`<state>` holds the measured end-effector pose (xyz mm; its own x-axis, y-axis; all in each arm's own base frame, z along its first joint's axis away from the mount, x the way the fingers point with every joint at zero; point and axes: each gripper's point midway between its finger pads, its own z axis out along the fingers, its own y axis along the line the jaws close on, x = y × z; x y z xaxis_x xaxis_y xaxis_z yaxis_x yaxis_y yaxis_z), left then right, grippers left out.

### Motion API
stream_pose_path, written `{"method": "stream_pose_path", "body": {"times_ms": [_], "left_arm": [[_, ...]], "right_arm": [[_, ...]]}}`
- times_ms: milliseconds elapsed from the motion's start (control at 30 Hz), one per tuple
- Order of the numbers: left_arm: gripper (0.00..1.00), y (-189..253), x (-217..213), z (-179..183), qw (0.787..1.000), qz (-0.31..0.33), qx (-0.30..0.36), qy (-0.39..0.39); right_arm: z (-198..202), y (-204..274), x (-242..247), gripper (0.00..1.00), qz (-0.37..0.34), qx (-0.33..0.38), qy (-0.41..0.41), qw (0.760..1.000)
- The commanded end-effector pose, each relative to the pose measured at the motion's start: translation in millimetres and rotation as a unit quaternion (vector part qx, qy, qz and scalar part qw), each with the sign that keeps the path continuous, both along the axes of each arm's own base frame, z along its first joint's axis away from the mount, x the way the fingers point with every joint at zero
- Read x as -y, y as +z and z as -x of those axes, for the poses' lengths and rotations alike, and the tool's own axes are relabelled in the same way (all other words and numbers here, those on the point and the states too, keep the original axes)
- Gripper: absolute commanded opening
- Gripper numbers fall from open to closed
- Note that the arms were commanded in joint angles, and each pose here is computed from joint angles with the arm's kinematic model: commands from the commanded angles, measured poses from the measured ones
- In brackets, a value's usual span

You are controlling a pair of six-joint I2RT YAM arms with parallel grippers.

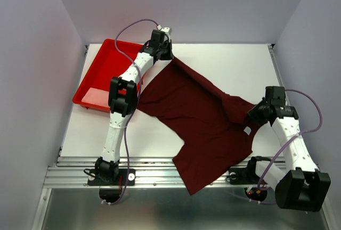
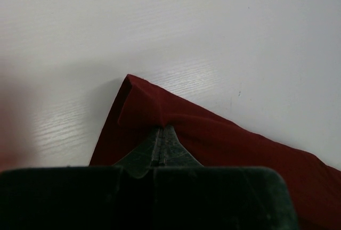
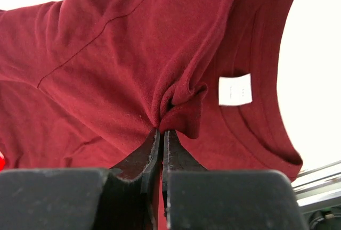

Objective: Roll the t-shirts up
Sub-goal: Fold the T-shirt at the center of the board.

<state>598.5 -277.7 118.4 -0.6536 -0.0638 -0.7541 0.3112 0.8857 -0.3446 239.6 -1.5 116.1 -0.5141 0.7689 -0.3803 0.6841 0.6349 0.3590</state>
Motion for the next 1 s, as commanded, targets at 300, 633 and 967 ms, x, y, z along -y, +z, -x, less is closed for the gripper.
{"method": "stream_pose_path", "body": {"times_ms": [300, 633, 967], "left_arm": [[0.00, 24.5, -31.4, -2.6, 0.999, -0.042, 0.022, 0.022], [0.66, 27.5, -33.9, 13.0, 0.998, -0.058, 0.003, -0.001], [0.79, 71.7, 0.5, 25.0, 0.999, -0.007, 0.034, -0.038]], "right_arm": [[27.0, -21.0, -36.6, 0.01, -0.057, -0.019, 0.023, 0.998], [39.0, -23.4, -51.3, 0.51, -0.069, -0.025, 0.068, 0.995], [23.0, 5.2, -10.6, 0.62, 0.037, -0.013, 0.022, 0.999]]}}
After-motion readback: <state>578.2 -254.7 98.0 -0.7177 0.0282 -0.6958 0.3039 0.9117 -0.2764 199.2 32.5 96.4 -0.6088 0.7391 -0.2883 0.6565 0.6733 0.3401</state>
